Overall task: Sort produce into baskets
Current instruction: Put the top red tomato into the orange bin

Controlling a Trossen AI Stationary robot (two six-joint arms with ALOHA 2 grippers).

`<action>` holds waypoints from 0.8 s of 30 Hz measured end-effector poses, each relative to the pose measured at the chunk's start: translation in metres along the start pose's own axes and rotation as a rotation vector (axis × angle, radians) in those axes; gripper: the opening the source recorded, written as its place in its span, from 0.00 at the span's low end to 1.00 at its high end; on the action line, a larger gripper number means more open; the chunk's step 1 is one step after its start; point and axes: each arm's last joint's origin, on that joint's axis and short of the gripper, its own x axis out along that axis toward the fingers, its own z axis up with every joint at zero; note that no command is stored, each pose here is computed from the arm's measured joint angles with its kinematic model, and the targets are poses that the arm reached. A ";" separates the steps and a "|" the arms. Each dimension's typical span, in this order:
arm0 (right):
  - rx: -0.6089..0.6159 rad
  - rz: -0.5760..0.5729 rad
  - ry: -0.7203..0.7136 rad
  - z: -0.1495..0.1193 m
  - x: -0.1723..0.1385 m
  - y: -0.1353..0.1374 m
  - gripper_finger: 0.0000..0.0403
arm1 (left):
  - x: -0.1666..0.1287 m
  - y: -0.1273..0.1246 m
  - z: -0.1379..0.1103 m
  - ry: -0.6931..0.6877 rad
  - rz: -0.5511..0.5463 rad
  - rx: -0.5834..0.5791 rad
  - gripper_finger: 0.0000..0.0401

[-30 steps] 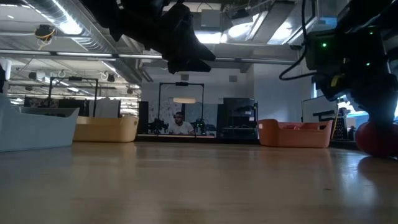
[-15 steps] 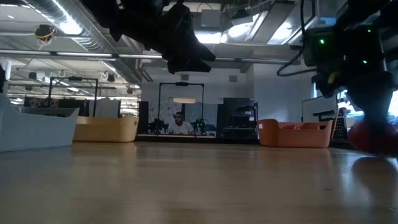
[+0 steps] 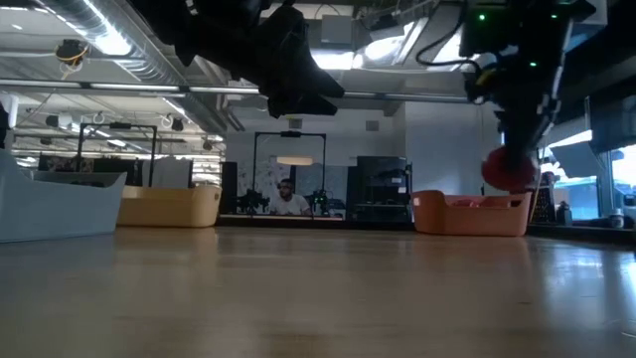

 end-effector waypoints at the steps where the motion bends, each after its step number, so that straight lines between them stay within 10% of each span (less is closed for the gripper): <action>1: 0.002 -0.009 -0.022 0.004 -0.001 -0.003 0.61 | 0.000 0.000 0.000 0.000 0.000 0.000 0.61; 24: 0.129 -0.114 -0.275 0.085 0.062 -0.084 0.62 | 0.000 0.000 0.000 0.000 0.000 0.001 0.61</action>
